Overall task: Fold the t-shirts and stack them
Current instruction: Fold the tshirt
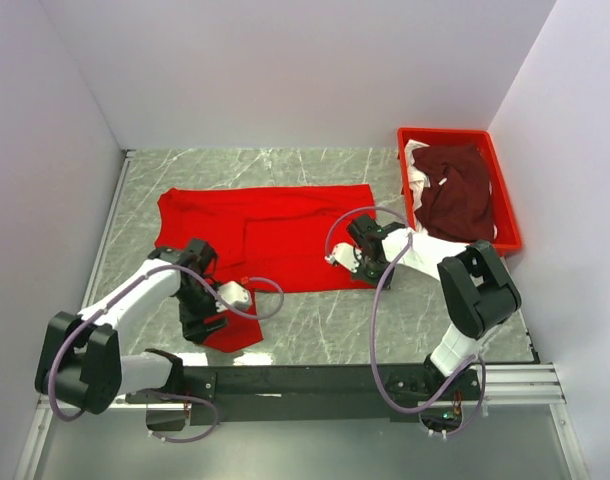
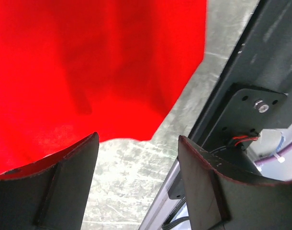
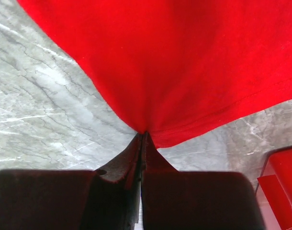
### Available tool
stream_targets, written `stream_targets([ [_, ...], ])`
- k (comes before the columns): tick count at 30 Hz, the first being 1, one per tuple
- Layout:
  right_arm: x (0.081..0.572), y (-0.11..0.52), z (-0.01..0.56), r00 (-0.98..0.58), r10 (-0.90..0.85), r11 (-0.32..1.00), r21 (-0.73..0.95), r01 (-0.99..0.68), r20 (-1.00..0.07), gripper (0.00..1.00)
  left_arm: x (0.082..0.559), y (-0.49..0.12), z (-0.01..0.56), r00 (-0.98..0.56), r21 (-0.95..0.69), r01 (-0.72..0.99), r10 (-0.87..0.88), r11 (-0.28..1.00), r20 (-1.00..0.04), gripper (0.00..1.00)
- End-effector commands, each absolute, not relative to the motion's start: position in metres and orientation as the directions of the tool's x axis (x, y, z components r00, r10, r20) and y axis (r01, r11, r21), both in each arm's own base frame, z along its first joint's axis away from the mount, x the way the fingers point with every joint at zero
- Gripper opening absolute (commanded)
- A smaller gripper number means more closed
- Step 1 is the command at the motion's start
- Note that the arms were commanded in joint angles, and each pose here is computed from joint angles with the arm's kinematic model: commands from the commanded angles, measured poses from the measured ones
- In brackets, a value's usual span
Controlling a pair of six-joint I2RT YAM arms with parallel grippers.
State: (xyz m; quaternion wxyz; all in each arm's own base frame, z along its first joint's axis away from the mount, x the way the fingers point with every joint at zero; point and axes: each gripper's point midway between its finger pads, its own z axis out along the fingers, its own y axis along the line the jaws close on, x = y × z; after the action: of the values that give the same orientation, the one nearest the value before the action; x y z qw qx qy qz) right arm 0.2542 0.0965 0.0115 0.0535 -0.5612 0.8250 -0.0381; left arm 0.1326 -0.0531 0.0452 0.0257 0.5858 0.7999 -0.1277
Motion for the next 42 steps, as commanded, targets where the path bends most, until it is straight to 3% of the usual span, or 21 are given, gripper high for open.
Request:
stream_targets([
  [1, 0.267, 0.102, 0.01, -0.389, -0.919, 0.395, -0.138, -0.908, -0.069, 0.0, 0.132, -0.06, 0.043, -0.295, -0.173, 0.948, 0.944, 0.269, -0.147, 0.72],
  [23, 0.286, 0.104, 0.016, -0.444, -0.893, 0.449, -0.094, -0.889, -0.072, 0.0, 0.105, -0.087, 0.028, -0.293, -0.03, 0.952, 0.933, 0.306, 0.209, 0.64],
  [31, 0.287, 0.103, 0.016, -0.448, -0.892, 0.453, -0.089, -0.887, -0.068, 0.0, 0.104, -0.084, 0.026, -0.321, -0.023, 0.941, 0.912, 0.338, 0.255, 0.53],
  [38, 0.287, 0.102, 0.014, -0.45, -0.891, 0.453, -0.081, -0.888, -0.057, 0.0, 0.105, -0.081, 0.025, -0.355, -0.004, 0.927, 0.884, 0.374, 0.303, 0.54],
  [40, 0.287, 0.106, 0.013, -0.45, -0.89, 0.454, -0.062, -0.889, -0.068, 0.0, 0.124, -0.082, 0.021, -0.387, 0.103, 0.922, 0.881, 0.374, 0.272, 0.52],
  [42, 0.288, 0.106, 0.014, -0.45, -0.89, 0.454, -0.061, -0.889, -0.068, 0.0, 0.125, -0.081, 0.019, -0.377, 0.098, 0.926, 0.882, 0.365, 0.283, 0.5],
])
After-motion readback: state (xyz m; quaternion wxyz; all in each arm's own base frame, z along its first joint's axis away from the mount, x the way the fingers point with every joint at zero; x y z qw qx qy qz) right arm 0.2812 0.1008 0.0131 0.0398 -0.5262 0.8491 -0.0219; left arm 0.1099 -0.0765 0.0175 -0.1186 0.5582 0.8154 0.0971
